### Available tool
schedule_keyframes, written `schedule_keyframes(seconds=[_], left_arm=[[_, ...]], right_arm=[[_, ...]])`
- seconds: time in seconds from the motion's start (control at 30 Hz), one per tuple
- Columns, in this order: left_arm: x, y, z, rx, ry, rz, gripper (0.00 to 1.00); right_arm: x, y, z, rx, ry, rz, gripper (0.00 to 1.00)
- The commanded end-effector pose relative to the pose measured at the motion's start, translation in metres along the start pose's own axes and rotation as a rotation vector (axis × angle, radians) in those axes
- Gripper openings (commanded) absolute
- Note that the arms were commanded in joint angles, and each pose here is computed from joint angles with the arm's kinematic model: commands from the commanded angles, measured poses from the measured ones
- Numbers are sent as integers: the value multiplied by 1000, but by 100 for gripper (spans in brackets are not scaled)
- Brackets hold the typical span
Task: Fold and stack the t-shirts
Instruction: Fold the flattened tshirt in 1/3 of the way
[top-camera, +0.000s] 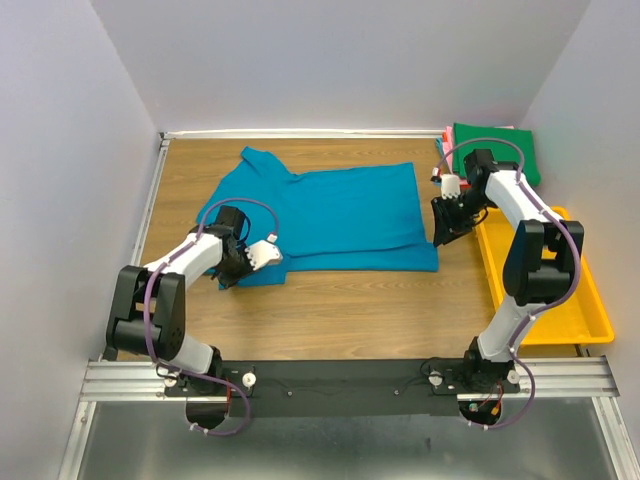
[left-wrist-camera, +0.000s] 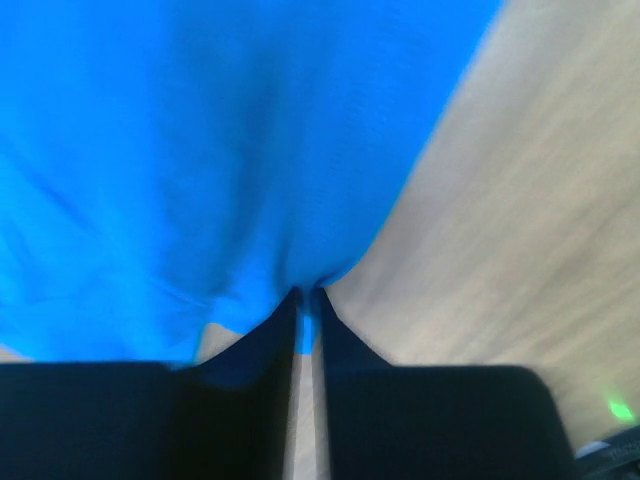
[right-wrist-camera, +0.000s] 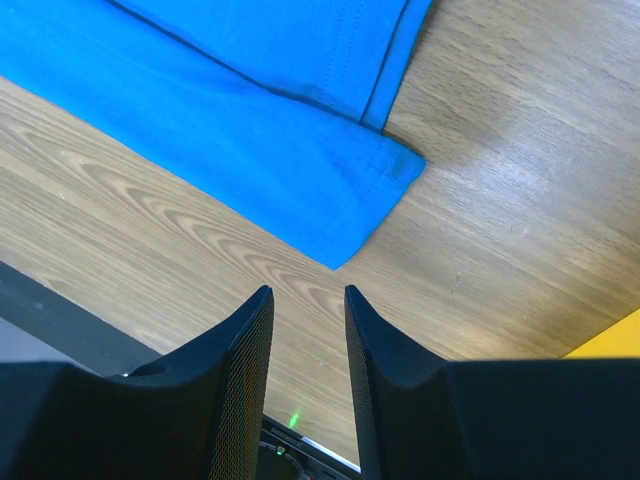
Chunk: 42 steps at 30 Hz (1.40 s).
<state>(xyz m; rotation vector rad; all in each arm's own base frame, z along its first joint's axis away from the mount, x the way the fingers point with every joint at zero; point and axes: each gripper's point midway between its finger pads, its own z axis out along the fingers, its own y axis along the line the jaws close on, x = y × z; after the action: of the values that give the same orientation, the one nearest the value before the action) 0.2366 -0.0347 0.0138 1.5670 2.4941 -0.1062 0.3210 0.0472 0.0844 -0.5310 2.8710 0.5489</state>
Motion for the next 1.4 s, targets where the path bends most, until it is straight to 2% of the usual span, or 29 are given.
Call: schedule_keyframes(seconds=[0.0,0.1,0.33,0.57,0.97,1.33,1.37], left_arm=[[19,-5,23,11,88,-13,3],[-1,3,4,8,24,-7,0],[-90,72,-67,-103,-194,-17,0],[-136,132,-74,-171,-259,-42,0],[-161,195,-61,-257,-317,-117,0],[-148,208,-46,-283,-265,-163,0],[-144,209,-42,-284,-250,-173,17]], right_arm=[[4,2,2,-27,12,11,42],[2,3,3,-34,13,8,42],[0,3,5,-45,12,6,41],[6,5,6,-53,21,-6,40],[18,4,9,-46,44,-27,40],[11,7,15,-69,46,-27,39],[8,9,15,-73,43,-30,39]])
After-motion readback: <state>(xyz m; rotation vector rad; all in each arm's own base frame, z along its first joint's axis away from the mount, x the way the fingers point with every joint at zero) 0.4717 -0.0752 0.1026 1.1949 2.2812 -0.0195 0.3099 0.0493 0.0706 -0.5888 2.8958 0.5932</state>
